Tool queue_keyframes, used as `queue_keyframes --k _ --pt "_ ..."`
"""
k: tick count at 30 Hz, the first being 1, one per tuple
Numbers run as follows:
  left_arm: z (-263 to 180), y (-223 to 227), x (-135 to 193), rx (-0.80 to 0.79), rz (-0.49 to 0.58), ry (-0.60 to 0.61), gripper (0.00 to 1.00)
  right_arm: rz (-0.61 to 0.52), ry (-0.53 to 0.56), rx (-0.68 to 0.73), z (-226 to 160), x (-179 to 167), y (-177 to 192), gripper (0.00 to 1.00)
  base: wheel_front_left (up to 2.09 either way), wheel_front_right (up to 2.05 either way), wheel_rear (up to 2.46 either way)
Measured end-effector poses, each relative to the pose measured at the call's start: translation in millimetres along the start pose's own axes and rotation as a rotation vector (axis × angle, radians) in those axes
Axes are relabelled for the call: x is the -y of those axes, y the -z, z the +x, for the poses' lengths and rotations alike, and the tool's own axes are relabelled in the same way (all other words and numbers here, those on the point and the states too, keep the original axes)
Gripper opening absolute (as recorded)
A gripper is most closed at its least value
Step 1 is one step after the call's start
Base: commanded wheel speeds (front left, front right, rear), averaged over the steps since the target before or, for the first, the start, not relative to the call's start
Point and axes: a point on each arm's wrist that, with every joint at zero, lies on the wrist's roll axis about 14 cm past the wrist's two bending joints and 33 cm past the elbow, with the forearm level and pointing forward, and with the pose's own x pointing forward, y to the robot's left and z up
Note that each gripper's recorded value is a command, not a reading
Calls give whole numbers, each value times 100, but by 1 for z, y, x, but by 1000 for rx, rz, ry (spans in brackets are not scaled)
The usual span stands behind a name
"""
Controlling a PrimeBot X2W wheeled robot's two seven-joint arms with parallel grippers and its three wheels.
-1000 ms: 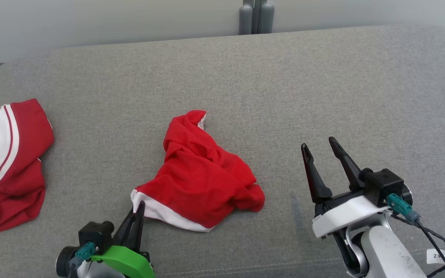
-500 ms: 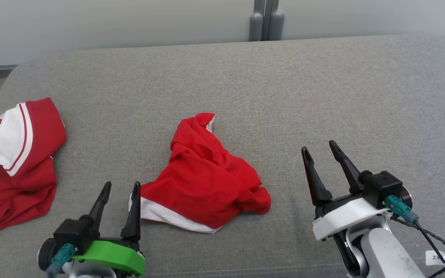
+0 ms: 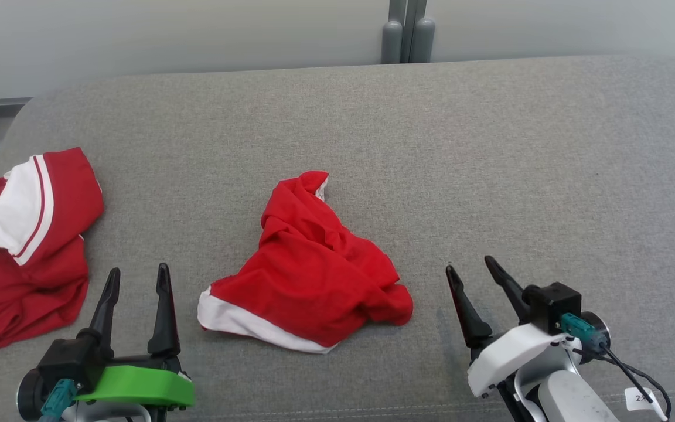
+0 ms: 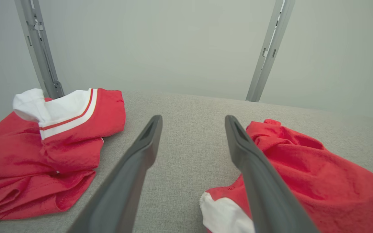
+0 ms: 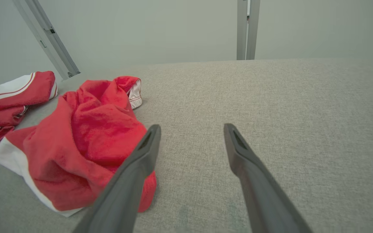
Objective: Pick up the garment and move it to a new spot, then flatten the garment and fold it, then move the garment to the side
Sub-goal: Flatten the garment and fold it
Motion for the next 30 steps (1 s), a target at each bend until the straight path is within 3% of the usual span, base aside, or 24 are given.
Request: queue_keyframes --k 24,25,26,27,30 --pt "-15 0 -38 -5 26 -111 100 95 -152 -305 19 -50 85 100 0 0 0" --pt "-17 0 -40 -6 27 -118 100 95 -162 -314 20 -53 88 81 0 0 0" --pt "-18 0 -42 -7 28 -125 100 97 -169 -317 21 -55 89 36 0 0 0" --pt "-19 0 -44 -7 28 -131 100 103 -175 -317 22 -58 89 0 0 0 0" --pt "-21 0 -48 -9 31 -144 100 108 -190 -319 25 -62 90 0 0 0 0"
